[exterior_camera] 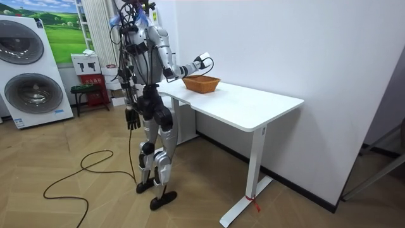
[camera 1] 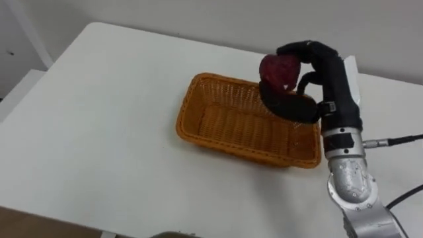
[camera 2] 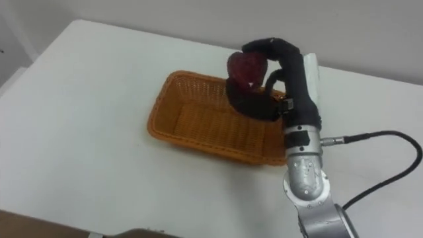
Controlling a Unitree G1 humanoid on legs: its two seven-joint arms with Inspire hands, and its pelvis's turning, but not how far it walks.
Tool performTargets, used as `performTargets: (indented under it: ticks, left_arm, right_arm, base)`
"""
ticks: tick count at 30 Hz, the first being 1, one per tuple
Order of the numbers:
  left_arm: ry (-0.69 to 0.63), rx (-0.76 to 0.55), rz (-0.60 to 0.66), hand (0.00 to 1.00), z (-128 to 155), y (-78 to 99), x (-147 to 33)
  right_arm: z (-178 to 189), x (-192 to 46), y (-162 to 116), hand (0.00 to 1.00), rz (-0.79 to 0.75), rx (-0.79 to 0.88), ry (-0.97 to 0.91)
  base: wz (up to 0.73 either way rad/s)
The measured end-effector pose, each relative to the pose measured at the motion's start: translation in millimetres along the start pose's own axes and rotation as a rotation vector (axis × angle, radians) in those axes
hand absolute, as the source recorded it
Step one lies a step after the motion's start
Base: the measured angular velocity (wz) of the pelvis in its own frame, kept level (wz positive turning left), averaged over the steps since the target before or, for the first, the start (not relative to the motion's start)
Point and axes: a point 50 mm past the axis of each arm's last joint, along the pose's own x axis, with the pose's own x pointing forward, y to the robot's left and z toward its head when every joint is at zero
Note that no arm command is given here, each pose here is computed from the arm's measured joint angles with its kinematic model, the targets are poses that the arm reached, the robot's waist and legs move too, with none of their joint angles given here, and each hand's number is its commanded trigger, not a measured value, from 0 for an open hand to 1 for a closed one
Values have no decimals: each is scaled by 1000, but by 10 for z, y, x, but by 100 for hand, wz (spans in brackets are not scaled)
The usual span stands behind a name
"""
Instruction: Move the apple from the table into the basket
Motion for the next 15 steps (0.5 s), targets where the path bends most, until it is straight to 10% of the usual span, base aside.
performTargets:
  ticks: [15]
  left_arm:
    - [10,-5,-25,0,22,-80,4]
  right_arm:
    - [0,-13,83,0,79,3,6]
  base:
    - [1]
